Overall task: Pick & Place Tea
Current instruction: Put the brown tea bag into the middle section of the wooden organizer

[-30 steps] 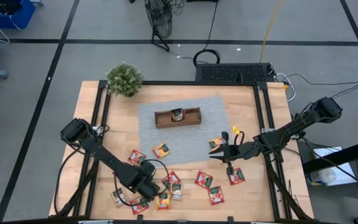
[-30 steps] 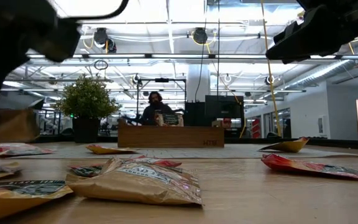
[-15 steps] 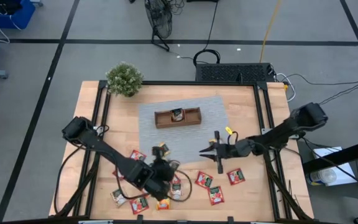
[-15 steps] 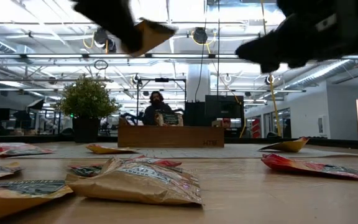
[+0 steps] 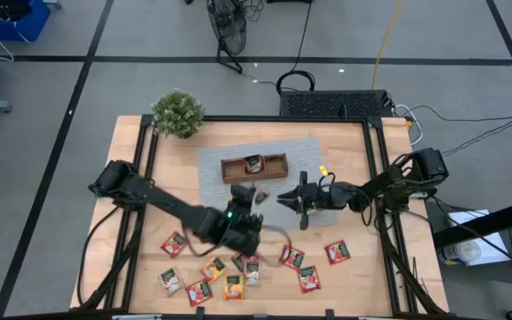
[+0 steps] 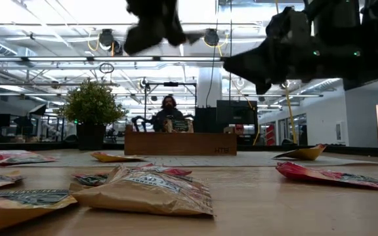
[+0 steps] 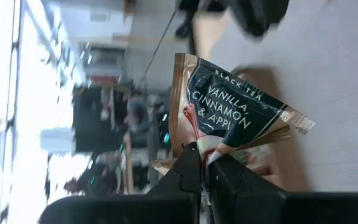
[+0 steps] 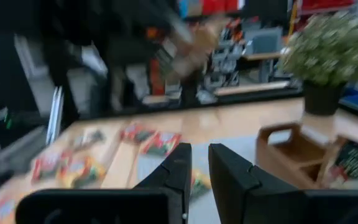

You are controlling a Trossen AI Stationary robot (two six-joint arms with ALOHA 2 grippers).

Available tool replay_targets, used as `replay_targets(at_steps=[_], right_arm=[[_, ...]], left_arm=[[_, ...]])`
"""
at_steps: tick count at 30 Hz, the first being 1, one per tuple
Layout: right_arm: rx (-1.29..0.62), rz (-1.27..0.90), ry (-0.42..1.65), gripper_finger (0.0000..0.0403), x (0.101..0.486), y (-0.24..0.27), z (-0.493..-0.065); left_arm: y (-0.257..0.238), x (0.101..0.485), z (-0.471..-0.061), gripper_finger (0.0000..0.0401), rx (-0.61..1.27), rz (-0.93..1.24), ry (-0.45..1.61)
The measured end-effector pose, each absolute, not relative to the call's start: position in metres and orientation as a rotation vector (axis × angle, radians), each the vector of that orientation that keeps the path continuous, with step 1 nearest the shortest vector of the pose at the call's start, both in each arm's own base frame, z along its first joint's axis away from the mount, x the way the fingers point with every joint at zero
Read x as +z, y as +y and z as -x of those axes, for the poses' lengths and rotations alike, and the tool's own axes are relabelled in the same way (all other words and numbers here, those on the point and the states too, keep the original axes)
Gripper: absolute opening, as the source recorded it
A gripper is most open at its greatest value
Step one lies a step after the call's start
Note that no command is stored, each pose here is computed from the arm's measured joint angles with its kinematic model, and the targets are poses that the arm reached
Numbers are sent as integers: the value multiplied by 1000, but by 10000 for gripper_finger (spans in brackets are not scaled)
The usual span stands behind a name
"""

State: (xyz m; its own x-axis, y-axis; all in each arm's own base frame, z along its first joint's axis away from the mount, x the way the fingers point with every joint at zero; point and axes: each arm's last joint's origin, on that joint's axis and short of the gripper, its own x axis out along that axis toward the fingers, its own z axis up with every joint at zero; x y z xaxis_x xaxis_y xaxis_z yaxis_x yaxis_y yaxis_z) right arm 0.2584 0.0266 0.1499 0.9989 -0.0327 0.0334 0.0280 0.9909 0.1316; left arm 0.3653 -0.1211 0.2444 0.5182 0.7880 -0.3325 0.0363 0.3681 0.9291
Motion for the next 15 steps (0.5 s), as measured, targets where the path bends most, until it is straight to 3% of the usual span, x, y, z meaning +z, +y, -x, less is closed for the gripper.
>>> replay_targets(at_steps=[6, 15], right_arm=[[-49, -240, -139, 56, 160, -1, -261], [17, -367, -127, 147, 167, -46, -268]], left_arm=[[-80, 227, -375, 15, 663, -1162, 1001], [-60, 227, -389, 10, 638, -1212, 999]])
